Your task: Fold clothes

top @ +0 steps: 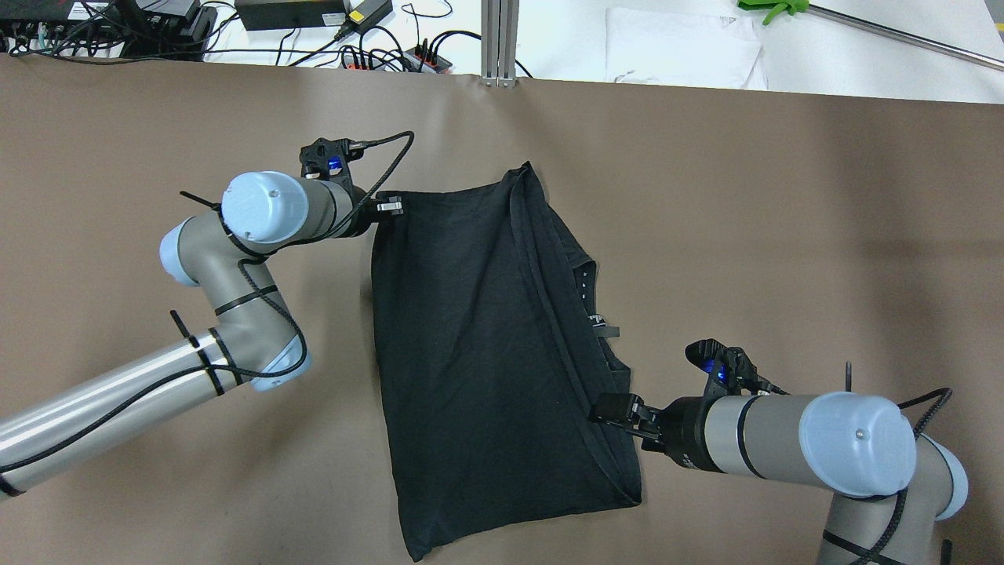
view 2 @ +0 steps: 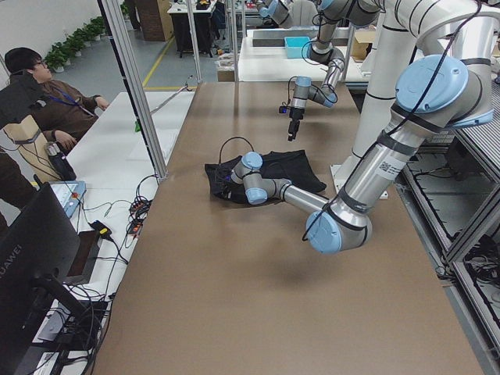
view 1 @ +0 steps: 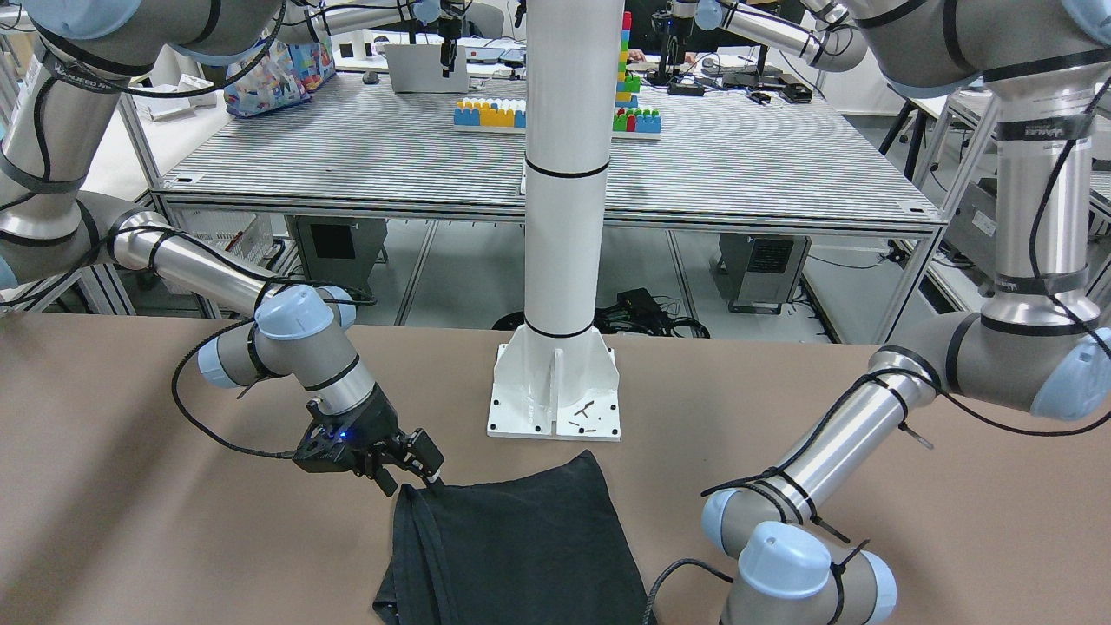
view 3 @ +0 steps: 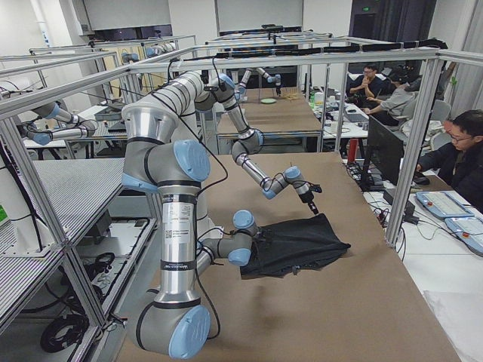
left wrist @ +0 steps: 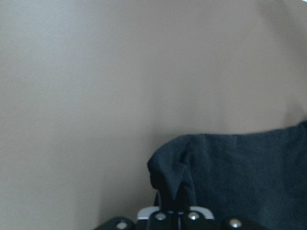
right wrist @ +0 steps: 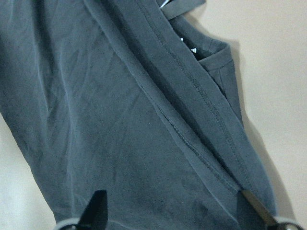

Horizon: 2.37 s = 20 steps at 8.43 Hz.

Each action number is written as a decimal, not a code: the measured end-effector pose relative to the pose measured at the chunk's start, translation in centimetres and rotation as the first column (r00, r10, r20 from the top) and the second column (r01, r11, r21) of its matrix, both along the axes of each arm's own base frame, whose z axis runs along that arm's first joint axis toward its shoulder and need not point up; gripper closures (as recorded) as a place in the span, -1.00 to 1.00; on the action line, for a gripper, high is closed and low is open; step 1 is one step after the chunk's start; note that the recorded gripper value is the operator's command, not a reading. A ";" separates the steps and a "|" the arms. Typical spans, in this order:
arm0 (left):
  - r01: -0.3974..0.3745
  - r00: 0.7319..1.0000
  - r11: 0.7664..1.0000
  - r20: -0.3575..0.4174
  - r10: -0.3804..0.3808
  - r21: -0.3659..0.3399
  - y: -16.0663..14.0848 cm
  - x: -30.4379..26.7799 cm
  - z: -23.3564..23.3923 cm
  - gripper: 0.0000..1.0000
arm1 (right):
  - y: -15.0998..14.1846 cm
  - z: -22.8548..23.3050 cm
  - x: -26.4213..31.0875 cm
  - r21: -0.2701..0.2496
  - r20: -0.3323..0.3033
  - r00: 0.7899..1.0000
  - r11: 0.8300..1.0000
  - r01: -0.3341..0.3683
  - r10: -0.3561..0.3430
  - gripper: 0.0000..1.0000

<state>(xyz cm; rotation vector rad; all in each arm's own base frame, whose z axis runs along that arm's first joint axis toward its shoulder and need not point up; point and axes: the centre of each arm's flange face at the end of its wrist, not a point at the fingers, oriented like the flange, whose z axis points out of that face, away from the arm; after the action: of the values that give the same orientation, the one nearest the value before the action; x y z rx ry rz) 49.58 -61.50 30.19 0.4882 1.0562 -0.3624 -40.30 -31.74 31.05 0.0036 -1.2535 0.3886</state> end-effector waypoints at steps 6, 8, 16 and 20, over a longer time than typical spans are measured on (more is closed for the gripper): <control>0.097 0.994 0.995 0.054 -0.096 -0.020 -8.2 1.9 -4.5 -1.00 | -0.4 -0.8 -0.3 0.122 -0.014 1.000 0.993 -0.005 0.007 -0.89; 0.123 0.991 0.992 0.062 -0.122 -0.019 -8.7 1.5 -4.4 -1.00 | -0.8 -1.6 -0.7 0.160 -0.015 0.999 0.987 -0.026 0.028 -0.89; -0.019 1.000 1.000 -0.005 0.019 0.021 -5.8 -12.2 0.9 -1.00 | -11.8 -14.0 -8.3 0.344 -0.295 0.950 0.939 0.009 0.099 -0.89; -0.072 0.997 0.997 -0.012 0.073 0.037 -2.7 -18.8 4.4 -1.00 | -24.6 -13.0 -12.6 0.399 -0.466 0.867 0.916 0.031 0.174 -0.89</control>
<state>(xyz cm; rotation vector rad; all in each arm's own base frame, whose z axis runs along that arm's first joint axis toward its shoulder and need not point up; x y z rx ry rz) 30.76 -64.17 34.61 0.4796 1.0919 -0.2829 -52.87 -56.33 18.00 0.4755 -0.8001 0.1728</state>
